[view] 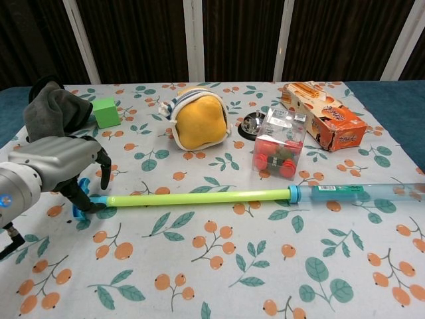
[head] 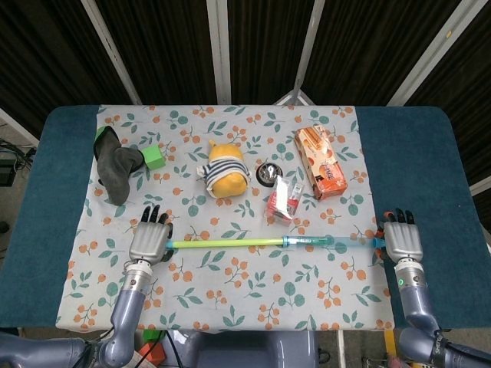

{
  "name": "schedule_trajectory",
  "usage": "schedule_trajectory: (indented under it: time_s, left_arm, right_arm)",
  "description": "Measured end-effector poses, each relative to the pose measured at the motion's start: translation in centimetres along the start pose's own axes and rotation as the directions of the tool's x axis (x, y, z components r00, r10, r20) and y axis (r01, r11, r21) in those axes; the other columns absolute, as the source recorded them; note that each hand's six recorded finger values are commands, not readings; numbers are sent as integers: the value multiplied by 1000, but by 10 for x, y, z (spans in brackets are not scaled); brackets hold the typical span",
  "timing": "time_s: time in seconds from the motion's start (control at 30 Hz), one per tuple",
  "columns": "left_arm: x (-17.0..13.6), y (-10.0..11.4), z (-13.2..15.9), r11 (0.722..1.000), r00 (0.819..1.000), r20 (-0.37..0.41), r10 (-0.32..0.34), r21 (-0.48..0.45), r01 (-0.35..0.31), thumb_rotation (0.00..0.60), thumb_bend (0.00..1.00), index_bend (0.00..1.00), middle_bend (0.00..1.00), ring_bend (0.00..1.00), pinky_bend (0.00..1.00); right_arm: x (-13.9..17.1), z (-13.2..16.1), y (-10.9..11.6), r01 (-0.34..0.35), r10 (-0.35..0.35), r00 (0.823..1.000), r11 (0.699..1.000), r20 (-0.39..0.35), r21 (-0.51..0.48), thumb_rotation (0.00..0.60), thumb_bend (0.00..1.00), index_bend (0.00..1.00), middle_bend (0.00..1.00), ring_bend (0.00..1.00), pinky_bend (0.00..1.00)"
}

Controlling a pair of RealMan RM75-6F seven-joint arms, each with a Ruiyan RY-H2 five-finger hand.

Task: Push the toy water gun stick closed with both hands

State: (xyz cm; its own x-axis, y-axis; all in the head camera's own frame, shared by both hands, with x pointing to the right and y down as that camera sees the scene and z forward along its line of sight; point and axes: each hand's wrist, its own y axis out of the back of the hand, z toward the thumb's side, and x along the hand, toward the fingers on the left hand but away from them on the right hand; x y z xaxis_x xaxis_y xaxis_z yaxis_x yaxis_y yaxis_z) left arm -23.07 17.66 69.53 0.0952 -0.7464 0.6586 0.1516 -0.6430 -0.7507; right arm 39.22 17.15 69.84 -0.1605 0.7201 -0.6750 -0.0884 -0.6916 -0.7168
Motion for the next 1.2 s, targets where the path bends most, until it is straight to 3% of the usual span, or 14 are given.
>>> schedule_trajectory:
  time_s: [0.87, 1.07, 1.2]
  left_arm:
    - [8, -13, 1, 998, 999, -19, -37, 45, 38, 600, 422, 518, 194, 0, 37]
    - [8, -13, 4, 999, 999, -13, -34, 37, 35, 600, 529, 581, 211, 0, 37]
    - [7, -11, 7, 1000, 1000, -1, -16, 23, 16, 600, 540, 592, 216, 0, 38]
  right_arm:
    - [-1, -1, 1, 2, -2, 1000, 1000, 3, 0, 600, 319, 619, 218, 0, 0]
    - [0, 0, 1, 4, -4, 1000, 1000, 1, 0, 600, 320, 619, 218, 0, 0]
    - [0, 1, 2, 5, -5, 1000, 1000, -4, -3, 600, 319, 619, 218, 0, 0]
